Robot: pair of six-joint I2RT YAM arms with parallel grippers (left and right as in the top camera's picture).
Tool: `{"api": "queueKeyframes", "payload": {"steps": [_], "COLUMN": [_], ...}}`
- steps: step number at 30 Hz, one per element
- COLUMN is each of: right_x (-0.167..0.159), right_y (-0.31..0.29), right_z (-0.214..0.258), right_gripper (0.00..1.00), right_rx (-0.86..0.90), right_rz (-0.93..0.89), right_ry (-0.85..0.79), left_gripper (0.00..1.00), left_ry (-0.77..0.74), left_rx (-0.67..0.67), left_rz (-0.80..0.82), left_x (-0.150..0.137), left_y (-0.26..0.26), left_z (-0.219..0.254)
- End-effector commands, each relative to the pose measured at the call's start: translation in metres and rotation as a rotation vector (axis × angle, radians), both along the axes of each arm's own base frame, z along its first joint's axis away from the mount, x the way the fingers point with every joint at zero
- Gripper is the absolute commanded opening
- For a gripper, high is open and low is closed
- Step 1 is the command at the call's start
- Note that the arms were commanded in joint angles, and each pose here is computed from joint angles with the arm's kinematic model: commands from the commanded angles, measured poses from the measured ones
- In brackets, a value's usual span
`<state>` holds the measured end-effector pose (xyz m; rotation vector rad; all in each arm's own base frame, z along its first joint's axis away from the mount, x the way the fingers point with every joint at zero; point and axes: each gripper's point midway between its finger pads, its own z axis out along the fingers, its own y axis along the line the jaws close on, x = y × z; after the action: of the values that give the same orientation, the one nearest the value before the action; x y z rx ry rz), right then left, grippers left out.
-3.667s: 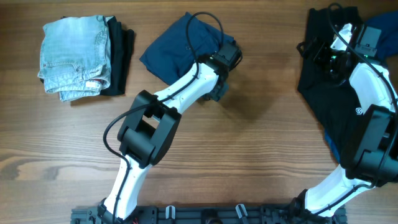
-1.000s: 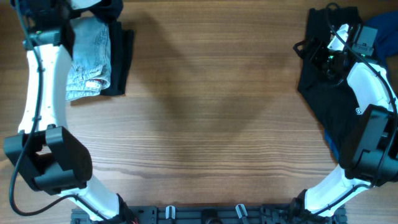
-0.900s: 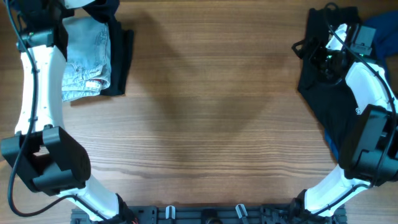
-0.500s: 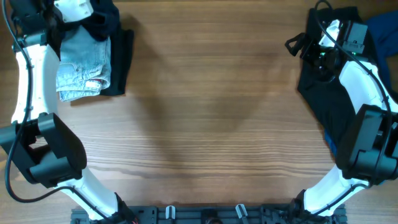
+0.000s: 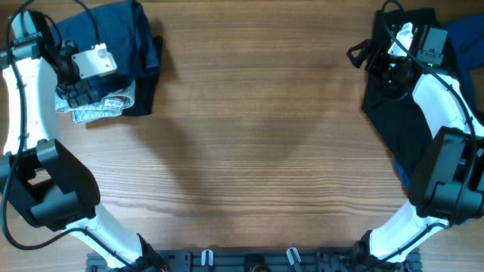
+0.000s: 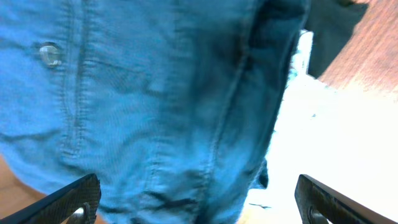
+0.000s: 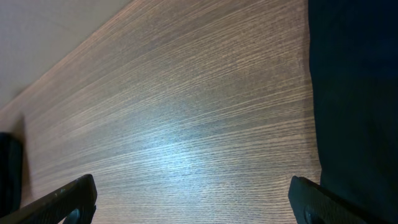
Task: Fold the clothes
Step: 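Lower the shorts onto the jeans stack and open the left gripper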
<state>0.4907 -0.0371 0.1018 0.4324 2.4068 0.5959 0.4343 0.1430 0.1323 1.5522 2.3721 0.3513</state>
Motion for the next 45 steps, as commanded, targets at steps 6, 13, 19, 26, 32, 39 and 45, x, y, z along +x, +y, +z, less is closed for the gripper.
{"api": "queueKeyframes", "payload": {"steps": [6, 13, 19, 26, 32, 39, 45], "right_x": [0.001, -0.002, -0.004, -0.004, -0.003, -0.003, -0.003], "right_y": [0.0, 0.002, 0.002, 0.002, 0.001, -0.01, -0.023], "right_z": [0.018, 0.015, 0.015, 0.014, 0.014, 0.01, 0.007], "right_gripper": [1.0, 1.0, 1.0, 1.0, 1.0, 1.0, 1.0], "right_rx": [-0.009, -0.031, -0.028, -0.044, -0.067, -0.154, -0.228], "right_rz": [0.007, 0.037, 0.04, 0.057, 0.071, 0.072, 0.043], "right_ry": [-0.041, -0.034, -0.028, -0.035, -0.045, -0.042, -0.031], "left_gripper": [1.0, 1.0, 1.0, 1.0, 1.0, 1.0, 1.0], "left_ry": [0.104, 0.35, 0.278, -0.283, -0.765, -0.707, -0.66], "left_rx": [-0.656, -1.074, -1.223, -1.053, -0.894, -0.792, -0.811], "left_rz": [0.051, 0.828, 0.923, 1.142, 1.205, 1.306, 1.347], "left_x": [-0.033, -0.019, 0.026, 0.108, 0.159, 0.172, 0.177], "left_y": [-0.108, -0.14, -0.153, -0.102, -0.059, 0.008, 0.043], "left_z": [0.023, 0.044, 0.064, 0.079, 0.1, -0.003, -0.076]}}
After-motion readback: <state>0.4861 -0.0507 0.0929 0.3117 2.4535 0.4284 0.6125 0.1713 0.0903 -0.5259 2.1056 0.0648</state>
